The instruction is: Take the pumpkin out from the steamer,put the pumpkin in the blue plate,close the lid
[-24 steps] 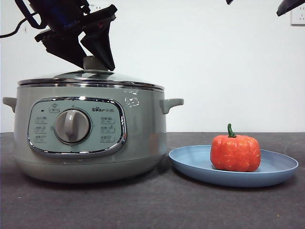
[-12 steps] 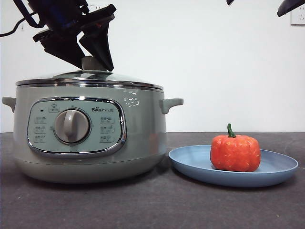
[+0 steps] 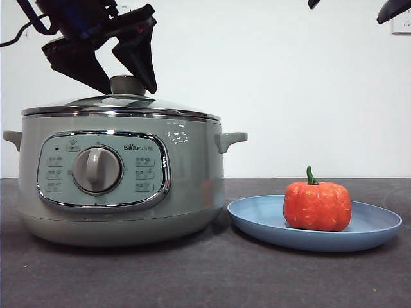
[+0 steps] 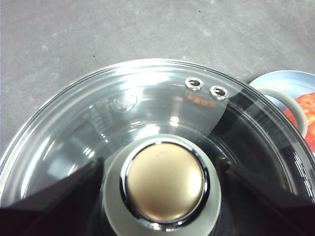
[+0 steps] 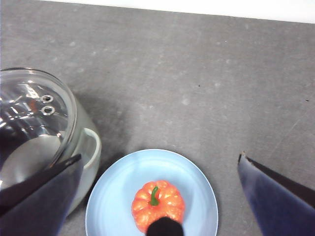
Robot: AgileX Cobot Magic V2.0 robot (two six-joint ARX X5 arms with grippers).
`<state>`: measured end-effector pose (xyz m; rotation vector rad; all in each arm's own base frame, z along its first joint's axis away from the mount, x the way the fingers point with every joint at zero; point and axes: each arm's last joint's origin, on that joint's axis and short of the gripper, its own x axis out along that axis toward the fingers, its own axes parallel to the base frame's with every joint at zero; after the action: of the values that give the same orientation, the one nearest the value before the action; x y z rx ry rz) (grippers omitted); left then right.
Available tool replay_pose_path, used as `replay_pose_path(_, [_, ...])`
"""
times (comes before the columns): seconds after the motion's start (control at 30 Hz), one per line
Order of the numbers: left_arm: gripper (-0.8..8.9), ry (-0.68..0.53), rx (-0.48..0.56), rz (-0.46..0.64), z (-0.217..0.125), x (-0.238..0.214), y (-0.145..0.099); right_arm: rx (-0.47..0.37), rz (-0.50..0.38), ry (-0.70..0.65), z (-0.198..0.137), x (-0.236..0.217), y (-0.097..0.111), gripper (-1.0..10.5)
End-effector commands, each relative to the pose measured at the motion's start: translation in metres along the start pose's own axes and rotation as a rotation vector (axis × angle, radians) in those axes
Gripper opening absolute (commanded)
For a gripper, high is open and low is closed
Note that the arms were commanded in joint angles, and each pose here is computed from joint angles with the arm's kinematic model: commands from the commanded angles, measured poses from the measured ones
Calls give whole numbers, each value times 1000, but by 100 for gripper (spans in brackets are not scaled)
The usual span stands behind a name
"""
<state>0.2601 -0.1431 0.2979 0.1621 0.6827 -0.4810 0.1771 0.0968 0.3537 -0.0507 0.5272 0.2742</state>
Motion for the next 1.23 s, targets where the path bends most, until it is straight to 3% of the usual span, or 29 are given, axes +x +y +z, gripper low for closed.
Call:
replay_pose_path(0.03, [404,-24,6,0,2,-14,-1,7,6,-12,-2,-6,-1,532])
replay_pose_path(0.13, [388,-37,6,-3,2,-33,-1,-12,15,-10,-3,-13,-2,528])
replay_pose_path(0.23, [171,-41,7,-10,-2,-56,-1,-21,53,2,-6,-20,-3,392])
replay_pose_path(0.3, [-22,-62,8,-12,-4,-74,-1,-24,56,7,-8,-25,-4,219])
replay_pose_path(0.43, [-8,-130,24,-23,-6,-103,-3,-34,59,-22,-14,-30,-6,-17])
replay_pose_path(0.63, [-8,-204,71,13,-28,-128,-7,-21,67,-139,-44,-32,-12,-17])
replay_pose_path(0.9, [-8,-310,53,17,-99,-117,-5,26,85,-256,-90,-33,-19,-17])
replay_pose_path(1.23, [-3,-202,60,7,-115,-114,-5,35,54,-221,-95,-33,-21,-16])
